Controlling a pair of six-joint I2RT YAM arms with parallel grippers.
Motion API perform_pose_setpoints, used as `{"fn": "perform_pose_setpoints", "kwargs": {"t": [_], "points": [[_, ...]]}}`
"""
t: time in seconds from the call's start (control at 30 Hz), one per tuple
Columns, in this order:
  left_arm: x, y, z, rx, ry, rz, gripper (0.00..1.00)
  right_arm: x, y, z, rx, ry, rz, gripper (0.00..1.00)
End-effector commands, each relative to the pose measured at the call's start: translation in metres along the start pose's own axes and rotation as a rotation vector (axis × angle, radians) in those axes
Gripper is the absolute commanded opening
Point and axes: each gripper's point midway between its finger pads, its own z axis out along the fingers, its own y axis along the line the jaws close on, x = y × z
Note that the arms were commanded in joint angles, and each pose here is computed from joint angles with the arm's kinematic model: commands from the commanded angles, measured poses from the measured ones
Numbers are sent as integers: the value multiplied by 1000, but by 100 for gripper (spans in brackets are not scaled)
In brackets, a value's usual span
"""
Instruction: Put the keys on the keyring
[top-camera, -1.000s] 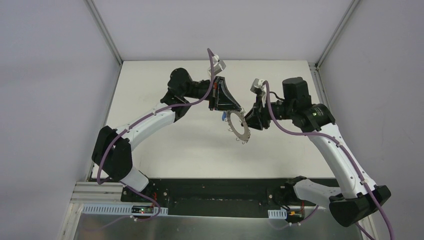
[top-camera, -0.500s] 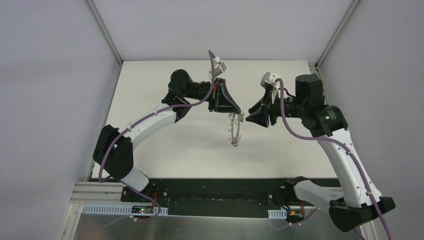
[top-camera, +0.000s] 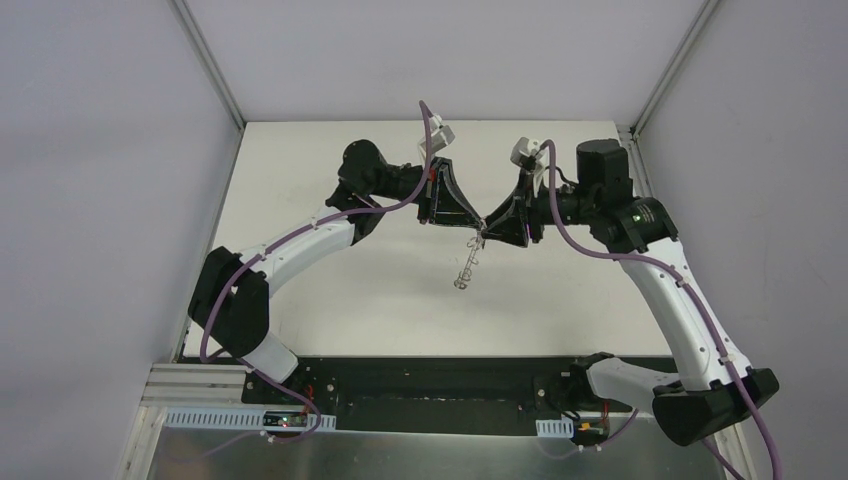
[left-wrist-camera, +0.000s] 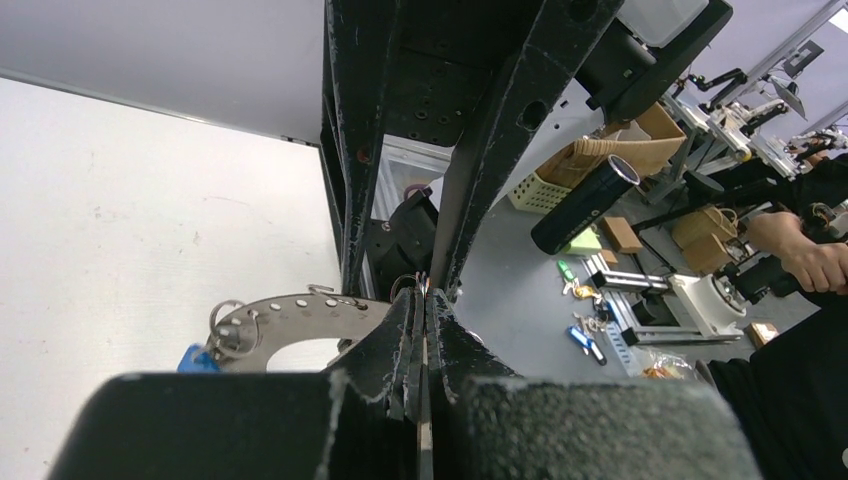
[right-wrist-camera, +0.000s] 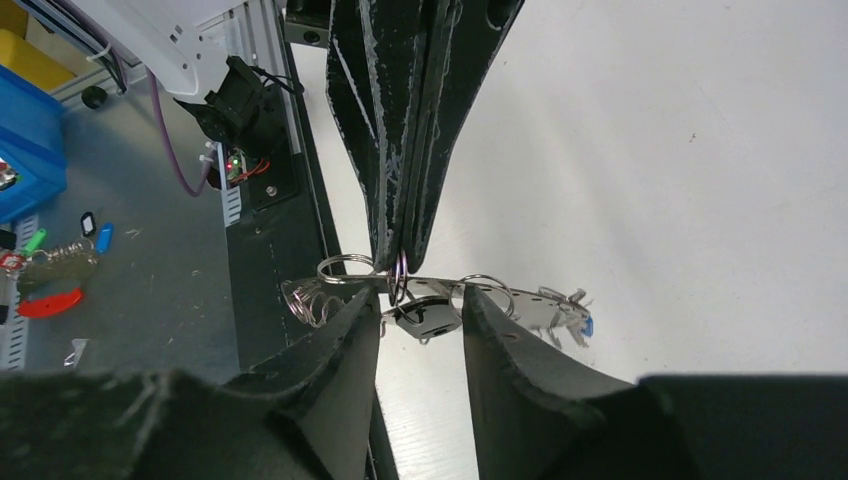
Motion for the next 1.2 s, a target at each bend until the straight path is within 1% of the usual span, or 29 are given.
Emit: {"fn": "perform_pose_setpoints", "kwargs": {"t": [0.0, 0.23, 0.37, 0.5, 0.53, 0.6, 0.7, 0.8, 0.9, 1.17], "points": [[-9, -9, -1, 30, -17, 65, 0, -21, 9, 0, -48, -55, -41, 35], [-9, -7, 0, 33, -23, 61, 0, -20, 12, 1, -70, -55, -36, 8], [-9, -4, 0, 33, -20, 61, 0, -19, 14, -1, -67, -53, -50, 0], [-7, -4, -2, 49, 7, 75, 0, -16, 11, -4, -19, -7, -75, 0], [-7, -3, -2, 48, 9, 81, 2, -13, 10, -3, -9, 13, -76, 0], [-7, -1, -4, 40, 19, 99, 9, -5, 10, 0, -3, 60, -72, 0], [-3, 5, -6, -19, 54, 106, 20, 7, 9, 6, -2, 122, -53, 0], [8, 13, -12, -97, 117, 154, 27, 14, 8, 12, -12, 159, -38, 0], [23, 18, -17, -140, 190, 181, 30, 15, 9, 16, -21, 167, -36, 0], [37, 17, -17, -147, 245, 210, 29, 15, 9, 22, -37, 173, -27, 0]]}}
